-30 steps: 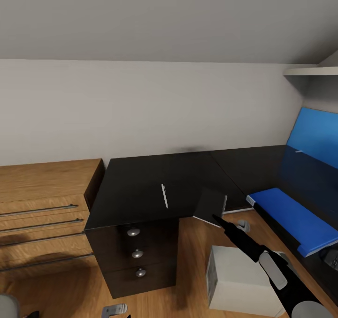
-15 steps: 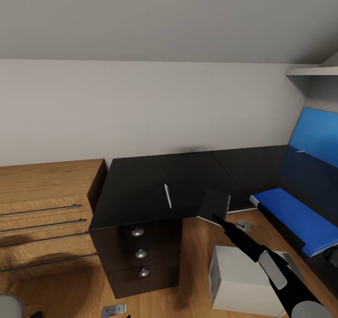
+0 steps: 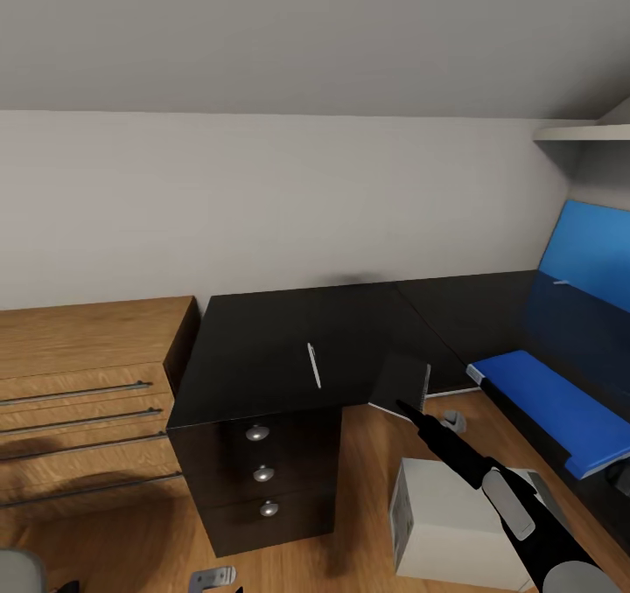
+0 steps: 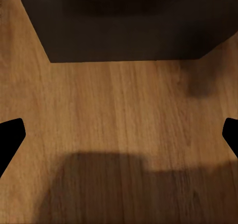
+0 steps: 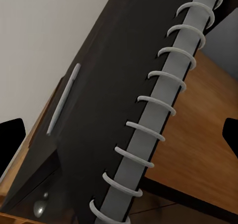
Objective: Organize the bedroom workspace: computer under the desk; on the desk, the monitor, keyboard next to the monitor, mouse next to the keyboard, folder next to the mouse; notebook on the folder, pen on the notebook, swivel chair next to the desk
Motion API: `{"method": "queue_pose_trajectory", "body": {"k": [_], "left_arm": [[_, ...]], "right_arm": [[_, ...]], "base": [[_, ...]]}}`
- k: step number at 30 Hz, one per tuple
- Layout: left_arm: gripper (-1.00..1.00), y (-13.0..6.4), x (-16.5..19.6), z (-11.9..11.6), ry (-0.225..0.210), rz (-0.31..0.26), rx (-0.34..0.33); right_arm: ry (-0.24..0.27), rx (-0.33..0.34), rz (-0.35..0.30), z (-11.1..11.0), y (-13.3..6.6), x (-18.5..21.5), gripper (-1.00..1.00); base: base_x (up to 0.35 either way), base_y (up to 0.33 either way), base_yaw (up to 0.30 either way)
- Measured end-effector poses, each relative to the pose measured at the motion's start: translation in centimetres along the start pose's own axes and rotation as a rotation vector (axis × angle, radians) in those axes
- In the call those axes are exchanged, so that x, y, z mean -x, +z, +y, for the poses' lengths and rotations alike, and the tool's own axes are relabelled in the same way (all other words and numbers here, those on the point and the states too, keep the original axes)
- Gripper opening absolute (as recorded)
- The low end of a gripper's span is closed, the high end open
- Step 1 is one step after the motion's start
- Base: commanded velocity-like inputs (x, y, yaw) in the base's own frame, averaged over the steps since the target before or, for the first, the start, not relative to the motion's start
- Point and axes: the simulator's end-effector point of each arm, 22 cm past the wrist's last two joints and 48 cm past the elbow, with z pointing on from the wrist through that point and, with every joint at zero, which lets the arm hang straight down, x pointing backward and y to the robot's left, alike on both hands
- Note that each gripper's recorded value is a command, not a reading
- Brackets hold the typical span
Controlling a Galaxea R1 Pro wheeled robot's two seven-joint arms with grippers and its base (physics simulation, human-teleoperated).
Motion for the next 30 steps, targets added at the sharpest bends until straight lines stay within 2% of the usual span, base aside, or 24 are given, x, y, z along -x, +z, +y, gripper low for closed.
{"method": "queue_pose_trajectory", "body": {"k": [7,8,30], "left_arm": [[1.00,0.00,0.01,0.06,0.000,0.000,0.001],[1.00,0.00,0.01,0.05,0.000,0.000,0.001],[1.00,0.00,0.04,0.02,0.000,-0.002,-0.001]], "right_arm": [[0.001,-0.002,0.001,-0.05,0.00,-0.07,1.00],[0.002,-0.002,0.001,-0.09,0.00,-0.10,-1.00],[0.014,-0.011,0.002,-0.56,-0.18,-0.31,-1.00]], "base": [[0.000,0.000,0.000],[0.000,0.000,0.000],[0.000,0.000,0.000]]}}
